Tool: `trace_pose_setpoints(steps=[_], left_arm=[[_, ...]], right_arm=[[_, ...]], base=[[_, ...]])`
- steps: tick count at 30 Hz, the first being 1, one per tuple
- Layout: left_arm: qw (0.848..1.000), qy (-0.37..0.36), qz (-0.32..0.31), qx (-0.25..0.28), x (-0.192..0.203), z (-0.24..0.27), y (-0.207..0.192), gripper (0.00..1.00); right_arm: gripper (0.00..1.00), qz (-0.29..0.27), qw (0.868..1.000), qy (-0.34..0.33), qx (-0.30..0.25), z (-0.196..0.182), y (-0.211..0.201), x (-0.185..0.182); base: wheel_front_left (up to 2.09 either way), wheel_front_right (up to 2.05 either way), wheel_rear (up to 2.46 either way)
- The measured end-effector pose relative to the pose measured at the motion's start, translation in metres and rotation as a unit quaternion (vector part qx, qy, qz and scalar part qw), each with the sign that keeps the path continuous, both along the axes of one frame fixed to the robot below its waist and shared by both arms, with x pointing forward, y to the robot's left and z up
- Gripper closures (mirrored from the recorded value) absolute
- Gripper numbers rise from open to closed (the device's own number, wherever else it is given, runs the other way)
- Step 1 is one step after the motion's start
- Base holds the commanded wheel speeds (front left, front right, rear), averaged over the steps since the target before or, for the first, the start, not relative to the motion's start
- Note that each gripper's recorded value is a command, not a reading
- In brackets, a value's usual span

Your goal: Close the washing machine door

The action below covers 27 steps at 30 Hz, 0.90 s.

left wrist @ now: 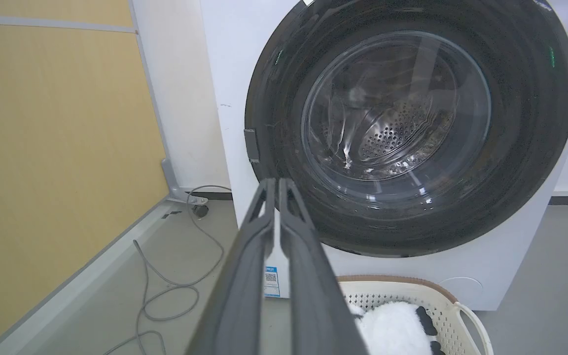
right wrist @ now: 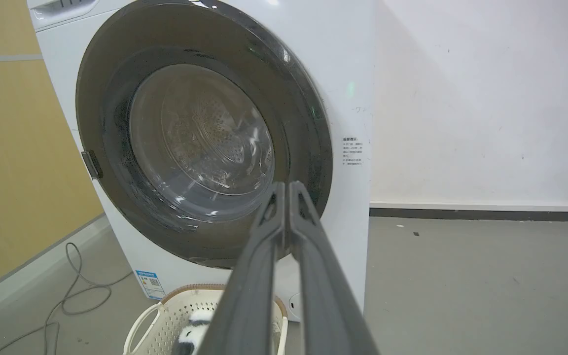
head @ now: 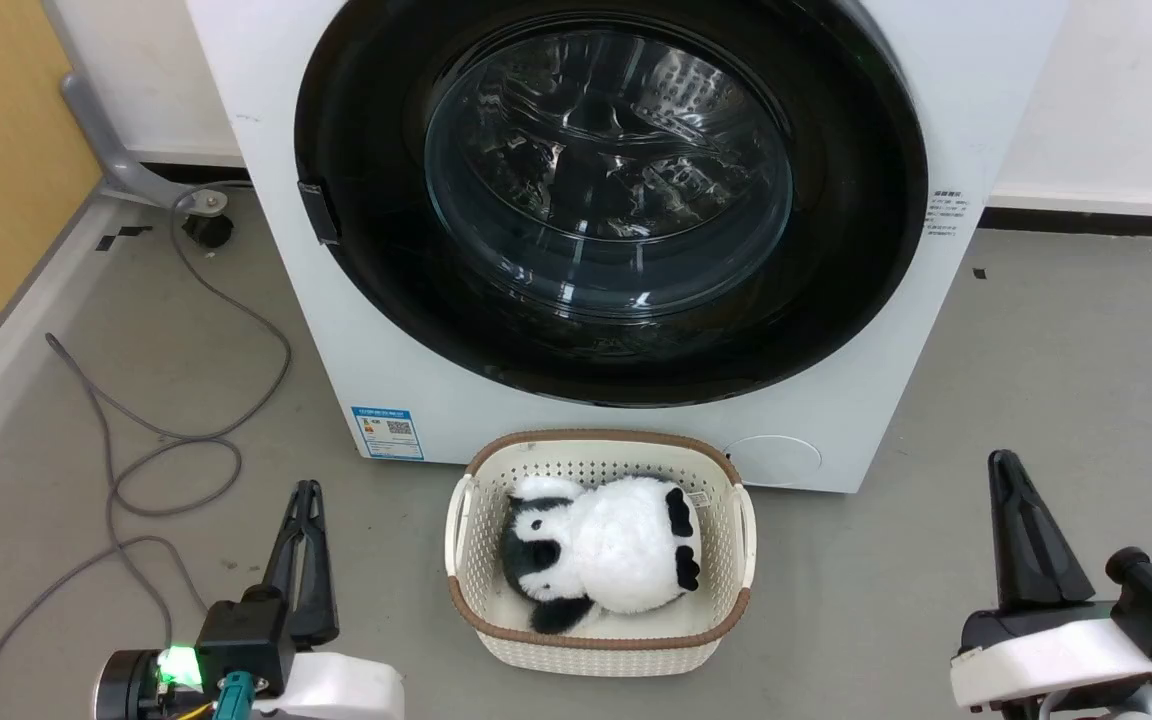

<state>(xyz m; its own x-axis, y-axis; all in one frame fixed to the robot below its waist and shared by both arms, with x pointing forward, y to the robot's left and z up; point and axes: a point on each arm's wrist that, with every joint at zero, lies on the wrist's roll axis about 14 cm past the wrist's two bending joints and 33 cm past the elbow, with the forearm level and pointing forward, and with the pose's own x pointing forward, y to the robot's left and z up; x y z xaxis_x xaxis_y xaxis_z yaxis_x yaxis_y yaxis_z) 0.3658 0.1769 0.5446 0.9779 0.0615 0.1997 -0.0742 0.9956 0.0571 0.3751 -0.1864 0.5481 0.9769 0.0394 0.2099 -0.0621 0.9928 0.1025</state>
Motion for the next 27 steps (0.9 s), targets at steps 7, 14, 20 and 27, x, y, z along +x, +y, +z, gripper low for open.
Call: trace_pose_setpoints(steps=[7, 14, 20, 27], left_arm=[[1.000, 0.006, -0.001, -0.001, 0.0005, -0.0015, 0.0002, 1.00], [1.000, 0.013, -0.002, -0.001, 0.0009, -0.0029, 0.0005, 1.00], [1.000, 0.017, -0.004, -0.003, 0.0012, -0.0039, 0.0005, 1.00], [1.000, 0.023, -0.006, -0.004, 0.0016, -0.0050, 0.0000, 1.00]], right_arm=[[1.00, 0.002, 1.000, 0.006, -0.002, -0.0013, 0.0011, 0.0004], [1.00, 0.004, 1.000, 0.010, -0.006, -0.0017, 0.0027, 0.0008], [1.00, 0.007, 1.000, 0.014, -0.011, -0.0020, 0.0042, 0.0012], [1.00, 0.009, 1.000, 0.020, -0.016, -0.0031, 0.0059, 0.0016]], base=[[0.00, 0.00, 0.00], [0.00, 0.00, 0.00], [0.00, 0.00, 0.00], [0.00, 0.00, 0.00]])
